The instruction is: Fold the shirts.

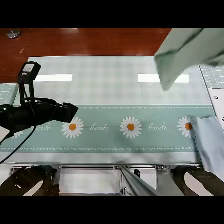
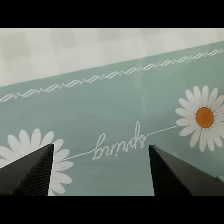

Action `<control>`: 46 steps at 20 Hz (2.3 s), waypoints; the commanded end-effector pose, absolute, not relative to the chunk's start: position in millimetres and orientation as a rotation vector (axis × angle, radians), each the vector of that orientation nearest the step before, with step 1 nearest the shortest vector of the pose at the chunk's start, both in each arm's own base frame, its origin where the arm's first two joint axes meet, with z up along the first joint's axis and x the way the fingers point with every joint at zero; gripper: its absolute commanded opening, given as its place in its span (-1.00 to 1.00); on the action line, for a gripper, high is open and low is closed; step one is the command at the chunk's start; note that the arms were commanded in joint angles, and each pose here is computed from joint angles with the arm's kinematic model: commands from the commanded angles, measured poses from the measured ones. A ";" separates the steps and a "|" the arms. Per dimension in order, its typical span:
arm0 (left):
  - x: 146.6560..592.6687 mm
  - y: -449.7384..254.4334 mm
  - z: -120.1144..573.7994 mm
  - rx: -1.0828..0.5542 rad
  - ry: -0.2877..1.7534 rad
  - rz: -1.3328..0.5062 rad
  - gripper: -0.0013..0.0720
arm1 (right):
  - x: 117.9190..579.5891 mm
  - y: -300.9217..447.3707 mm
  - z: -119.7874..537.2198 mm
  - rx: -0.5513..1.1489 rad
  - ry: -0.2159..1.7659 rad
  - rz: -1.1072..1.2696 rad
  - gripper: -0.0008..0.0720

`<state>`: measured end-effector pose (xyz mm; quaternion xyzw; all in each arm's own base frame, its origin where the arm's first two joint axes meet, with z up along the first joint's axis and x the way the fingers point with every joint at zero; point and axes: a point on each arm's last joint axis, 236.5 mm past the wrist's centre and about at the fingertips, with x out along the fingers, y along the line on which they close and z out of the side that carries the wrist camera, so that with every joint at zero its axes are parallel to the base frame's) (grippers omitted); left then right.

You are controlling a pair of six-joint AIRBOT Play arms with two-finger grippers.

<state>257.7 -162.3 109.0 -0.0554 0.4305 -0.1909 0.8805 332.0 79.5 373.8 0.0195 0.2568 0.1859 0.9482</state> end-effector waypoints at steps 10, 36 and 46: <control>276.1 -158.6 117.8 -0.078 0.803 -0.377 0.95 | 320.5 309.9 75.0 -0.067 1.260 0.712 -0.90; 201.5 -260.2 -75.0 -0.055 1.567 -0.666 0.90 | 212.5 94.9 -69.7 0.491 1.550 0.270 0.72; 233.3 -247.5 -41.4 -0.048 1.444 -0.727 -0.92 | 223.9 204.6 -89.4 0.562 1.576 0.417 0.72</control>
